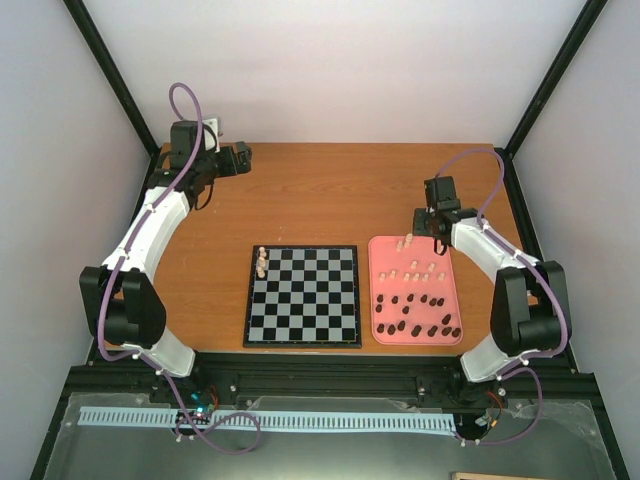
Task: Set up the chess pieces on the board
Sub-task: Pick up the chess piece from the storage box.
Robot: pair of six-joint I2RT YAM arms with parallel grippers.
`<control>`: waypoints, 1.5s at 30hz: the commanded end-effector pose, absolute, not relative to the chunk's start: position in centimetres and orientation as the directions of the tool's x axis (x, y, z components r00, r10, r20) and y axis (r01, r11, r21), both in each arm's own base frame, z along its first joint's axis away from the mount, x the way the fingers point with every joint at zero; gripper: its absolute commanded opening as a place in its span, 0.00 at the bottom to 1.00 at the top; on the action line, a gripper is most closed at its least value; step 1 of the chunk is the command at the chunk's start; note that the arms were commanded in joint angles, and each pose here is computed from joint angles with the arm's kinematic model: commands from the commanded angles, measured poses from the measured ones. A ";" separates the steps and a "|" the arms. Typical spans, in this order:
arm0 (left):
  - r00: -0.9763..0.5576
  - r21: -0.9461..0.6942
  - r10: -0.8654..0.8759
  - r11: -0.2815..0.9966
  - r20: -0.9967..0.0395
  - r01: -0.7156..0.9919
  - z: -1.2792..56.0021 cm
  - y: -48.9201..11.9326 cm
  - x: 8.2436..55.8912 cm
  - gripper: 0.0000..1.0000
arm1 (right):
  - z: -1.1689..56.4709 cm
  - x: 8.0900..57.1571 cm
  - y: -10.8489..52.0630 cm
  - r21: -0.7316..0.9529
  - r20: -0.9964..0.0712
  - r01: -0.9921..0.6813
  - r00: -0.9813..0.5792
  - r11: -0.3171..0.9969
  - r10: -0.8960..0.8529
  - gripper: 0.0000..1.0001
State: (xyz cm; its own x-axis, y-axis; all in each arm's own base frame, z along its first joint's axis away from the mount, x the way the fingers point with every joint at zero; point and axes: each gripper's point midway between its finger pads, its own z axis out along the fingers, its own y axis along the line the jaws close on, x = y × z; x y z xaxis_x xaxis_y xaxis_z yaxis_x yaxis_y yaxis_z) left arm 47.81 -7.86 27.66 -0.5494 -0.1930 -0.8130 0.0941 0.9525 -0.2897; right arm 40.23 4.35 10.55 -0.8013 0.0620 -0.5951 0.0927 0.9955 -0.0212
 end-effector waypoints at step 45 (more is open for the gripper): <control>-0.825 -0.896 -0.443 -0.099 -0.350 0.434 36.4 -24.1 42.3 0.67 | 38.2 31.7 23.5 0.431 -0.902 -0.791 -0.368 0.435 0.224 0.03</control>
State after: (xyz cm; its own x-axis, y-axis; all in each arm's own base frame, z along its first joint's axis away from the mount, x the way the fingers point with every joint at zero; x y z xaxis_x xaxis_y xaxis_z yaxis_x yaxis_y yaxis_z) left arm 44.99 -20.68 31.79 -0.7569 -0.5371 -0.3724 0.3899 0.0861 -0.9168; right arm 31.80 22.01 35.81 -0.4180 0.2099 -0.8839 -0.7415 0.4833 0.4655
